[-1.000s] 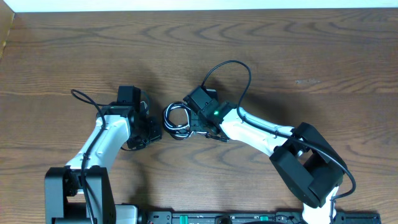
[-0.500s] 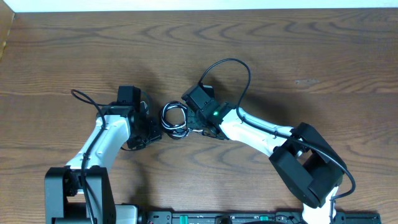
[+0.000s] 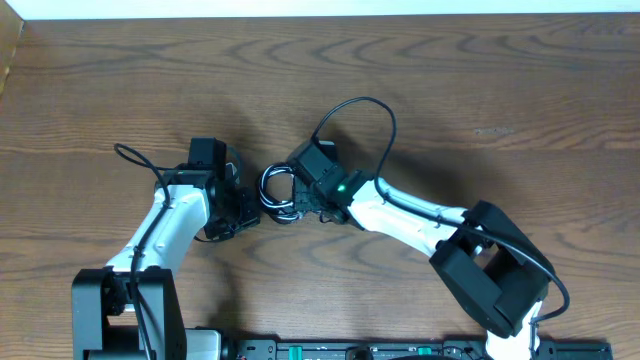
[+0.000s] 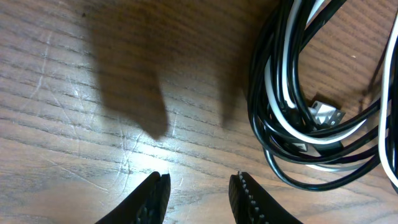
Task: Untangle cables
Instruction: 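Close the right gripper on the cable strands and lift slightly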
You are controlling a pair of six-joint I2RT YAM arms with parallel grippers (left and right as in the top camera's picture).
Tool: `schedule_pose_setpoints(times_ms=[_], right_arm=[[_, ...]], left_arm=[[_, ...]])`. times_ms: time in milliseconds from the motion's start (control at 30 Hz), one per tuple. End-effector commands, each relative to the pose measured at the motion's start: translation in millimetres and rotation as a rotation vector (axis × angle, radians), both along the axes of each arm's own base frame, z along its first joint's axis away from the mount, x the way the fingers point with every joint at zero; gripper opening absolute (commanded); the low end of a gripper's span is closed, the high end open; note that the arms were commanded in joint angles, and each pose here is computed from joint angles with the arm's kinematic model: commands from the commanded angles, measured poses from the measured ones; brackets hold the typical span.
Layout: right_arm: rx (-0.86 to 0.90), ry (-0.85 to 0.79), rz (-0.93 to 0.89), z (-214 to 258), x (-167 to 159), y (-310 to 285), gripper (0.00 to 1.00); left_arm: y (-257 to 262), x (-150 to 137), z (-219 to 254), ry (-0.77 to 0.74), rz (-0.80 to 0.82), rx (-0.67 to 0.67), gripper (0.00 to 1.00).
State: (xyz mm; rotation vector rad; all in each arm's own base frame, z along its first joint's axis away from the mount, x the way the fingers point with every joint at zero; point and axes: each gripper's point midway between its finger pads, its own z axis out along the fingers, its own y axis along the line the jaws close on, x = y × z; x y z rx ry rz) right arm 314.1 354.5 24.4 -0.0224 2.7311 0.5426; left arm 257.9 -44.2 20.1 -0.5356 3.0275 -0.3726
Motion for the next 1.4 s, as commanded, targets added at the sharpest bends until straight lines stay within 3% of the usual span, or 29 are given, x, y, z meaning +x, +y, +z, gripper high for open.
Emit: schedule_pose_setpoints(times_ms=[0, 433, 533, 1133, 1167, 1267, 1367], right_arm=[[-0.021, 0.003, 0.0, -6, -4, -1, 0.26], [-0.033, 0.013, 0.001, -8, -6, -4, 0.14], [-0.044, 0.01, 0.039, -8, -8, -4, 0.01], [0.141, 0.163, 0.354, 34, 6, -18, 0.02], [0.136, 0.16, 0.352, 34, 6, -19, 0.07], [0.115, 0.165, 0.347, 31, 5, -21, 0.38], [0.09, 0.168, 0.35, 27, 1, -21, 0.56]], left_arm=[[3, -5, -5, 0.019, 0.01, 0.007, 0.37], [3, -5, -5, 0.019, 0.01, 0.007, 0.37], [3, -5, -5, 0.019, 0.01, 0.007, 0.37], [3, -5, -5, 0.019, 0.01, 0.007, 0.37], [3, -5, -5, 0.019, 0.01, 0.007, 0.37], [3, -5, -5, 0.019, 0.01, 0.007, 0.37], [3, -5, -5, 0.019, 0.01, 0.007, 0.37]])
